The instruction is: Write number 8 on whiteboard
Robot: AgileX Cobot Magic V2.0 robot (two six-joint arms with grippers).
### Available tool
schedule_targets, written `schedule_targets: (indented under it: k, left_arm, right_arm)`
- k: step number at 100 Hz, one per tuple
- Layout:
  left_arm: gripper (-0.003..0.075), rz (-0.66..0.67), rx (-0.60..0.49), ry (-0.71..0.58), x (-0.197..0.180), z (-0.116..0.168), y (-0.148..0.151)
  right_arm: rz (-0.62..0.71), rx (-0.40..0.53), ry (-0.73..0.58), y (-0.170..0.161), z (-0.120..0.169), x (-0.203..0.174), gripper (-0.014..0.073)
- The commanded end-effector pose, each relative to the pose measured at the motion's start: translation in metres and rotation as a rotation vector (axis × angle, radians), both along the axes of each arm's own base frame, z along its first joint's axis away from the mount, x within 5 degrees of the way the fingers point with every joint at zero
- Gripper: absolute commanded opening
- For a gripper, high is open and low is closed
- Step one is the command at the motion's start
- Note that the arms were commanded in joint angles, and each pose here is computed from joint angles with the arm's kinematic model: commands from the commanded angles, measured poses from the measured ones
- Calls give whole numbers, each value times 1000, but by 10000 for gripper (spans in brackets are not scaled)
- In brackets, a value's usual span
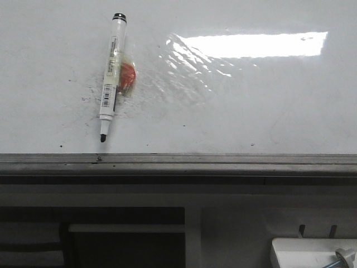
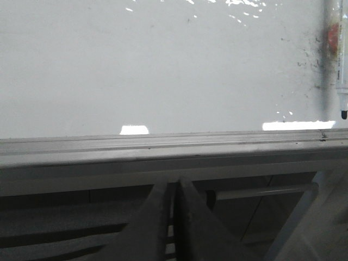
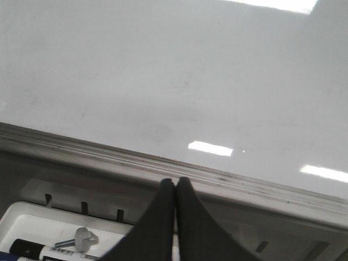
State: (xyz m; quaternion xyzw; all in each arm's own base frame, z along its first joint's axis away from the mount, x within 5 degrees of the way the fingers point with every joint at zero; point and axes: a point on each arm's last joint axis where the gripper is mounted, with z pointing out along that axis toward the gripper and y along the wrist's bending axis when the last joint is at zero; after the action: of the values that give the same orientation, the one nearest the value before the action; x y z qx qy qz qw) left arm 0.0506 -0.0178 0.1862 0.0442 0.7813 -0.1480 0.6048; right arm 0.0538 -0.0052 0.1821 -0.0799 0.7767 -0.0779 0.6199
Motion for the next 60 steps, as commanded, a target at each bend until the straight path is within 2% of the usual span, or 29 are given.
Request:
schedule_targets:
  k: [1,6,11,26,33,43,48,52,56,60]
  left_arm:
    - [-20,22,-101,-47,3,-3,0]
    - [-20,27,-237,-41,3,0,-2]
    - [-20,31,-354,-28,2,2,-3]
    - [-20,50,-548,-22,3,7,-3]
    - [-20,51,-621,-2,3,8,-3]
    - [-20,51,-774,42,2,9,-5]
    - [-20,56,-818,45,2,11,-4]
    - [-20,60,-826,35,2,13,-4]
    - [-20,55,-815,21,2,16,-4]
    - [-20,48,-796,-1,1,21,-3]
  right_arm:
    - [21,-73,-80,1,4,1,-64]
    - [51,-81,-155,3,10,1,-64]
    - [93,-49,-259,8,20,1,-64]
    - [207,17,-568,18,47,-5,-64]
    - [238,177,-646,19,55,-9,-64]
    - [230,294,-630,18,54,-8,-64]
    - [197,420,-580,14,52,-7,-64]
    - [148,545,-509,11,49,-4,-64]
    - [124,626,-471,10,48,-4,-63]
    - [115,649,-445,9,50,-4,-63]
